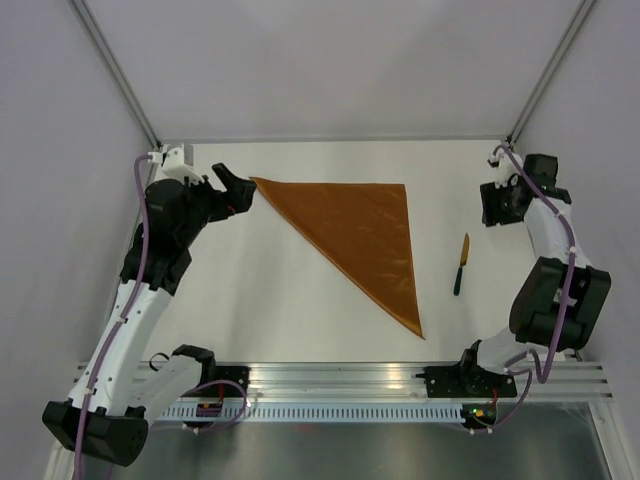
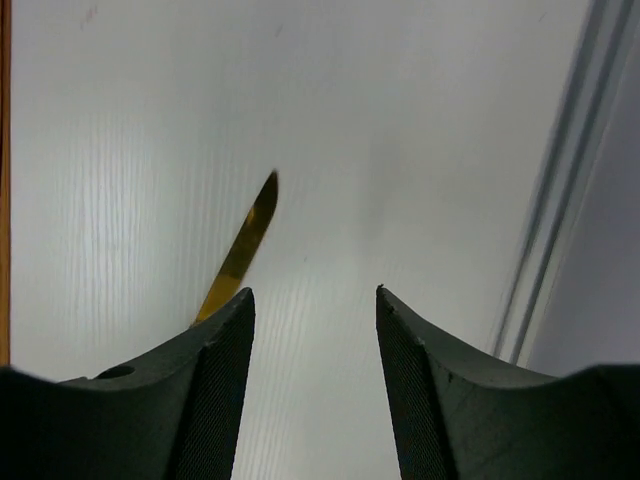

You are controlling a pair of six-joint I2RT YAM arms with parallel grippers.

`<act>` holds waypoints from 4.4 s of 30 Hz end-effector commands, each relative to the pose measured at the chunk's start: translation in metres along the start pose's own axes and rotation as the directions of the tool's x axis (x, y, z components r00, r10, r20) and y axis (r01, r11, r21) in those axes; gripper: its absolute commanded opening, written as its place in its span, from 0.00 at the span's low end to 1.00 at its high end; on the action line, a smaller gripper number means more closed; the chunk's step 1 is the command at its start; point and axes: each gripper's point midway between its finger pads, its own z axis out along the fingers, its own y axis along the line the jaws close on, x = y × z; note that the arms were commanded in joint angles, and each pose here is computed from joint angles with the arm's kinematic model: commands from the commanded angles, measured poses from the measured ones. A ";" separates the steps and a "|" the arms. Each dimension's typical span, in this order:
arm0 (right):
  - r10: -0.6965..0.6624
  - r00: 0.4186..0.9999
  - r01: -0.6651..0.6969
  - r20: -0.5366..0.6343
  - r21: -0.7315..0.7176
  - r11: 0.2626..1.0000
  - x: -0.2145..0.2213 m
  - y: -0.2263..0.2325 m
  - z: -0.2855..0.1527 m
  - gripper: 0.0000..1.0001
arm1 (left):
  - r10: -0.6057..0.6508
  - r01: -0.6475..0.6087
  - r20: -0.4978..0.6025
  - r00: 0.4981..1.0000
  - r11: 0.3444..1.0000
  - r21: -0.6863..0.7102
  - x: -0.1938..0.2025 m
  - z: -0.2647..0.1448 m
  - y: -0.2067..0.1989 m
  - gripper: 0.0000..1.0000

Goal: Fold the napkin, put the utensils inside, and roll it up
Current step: Pick up the knife at the center of the board.

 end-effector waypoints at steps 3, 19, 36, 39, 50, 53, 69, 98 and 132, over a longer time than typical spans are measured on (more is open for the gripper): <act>-0.069 0.992 0.055 -0.105 -0.132 0.990 0.078 0.029 -0.029 0.62 | -0.091 0.087 0.030 0.995 0.989 0.123 0.007 0.005 -0.017 1.00; 0.145 0.965 -0.165 -0.219 -0.078 0.983 0.104 0.064 -0.013 0.59 | -0.078 0.081 -0.027 0.997 0.985 0.150 0.033 0.027 -0.013 1.00; 0.232 0.870 -0.246 -0.434 0.024 0.969 0.132 0.070 0.019 0.57 | -0.054 0.058 -0.031 0.998 0.988 0.146 0.026 0.037 -0.015 1.00; 0.239 0.861 -0.254 -0.449 0.028 0.967 0.135 0.071 0.025 0.57 | -0.054 0.058 -0.032 0.998 0.988 0.145 0.026 0.037 -0.015 1.00; 0.195 0.843 -0.196 -0.501 0.052 0.979 0.149 0.063 0.034 0.40 | -0.045 0.049 -0.027 0.999 0.988 0.148 0.018 0.042 -0.018 1.00; 0.182 0.847 -0.183 -0.499 0.048 0.982 0.149 0.062 0.036 0.36 | -0.050 0.055 -0.035 0.998 0.987 0.154 0.019 0.044 -0.020 1.00; 0.031 0.900 -0.050 -0.434 -0.033 0.998 0.135 0.051 0.039 0.07 | -0.029 0.031 -0.012 1.000 0.993 0.112 0.003 0.044 -0.018 1.00; -0.047 0.909 0.017 -0.414 -0.077 0.997 0.124 0.048 0.039 0.03 | -0.010 0.010 0.036 0.999 1.000 0.001 -0.005 0.038 0.002 1.00; -0.085 0.882 0.033 -0.463 -0.118 0.992 0.148 0.053 0.043 0.24 | -0.020 0.014 0.064 0.998 0.996 0.090 -0.006 0.043 -0.011 1.00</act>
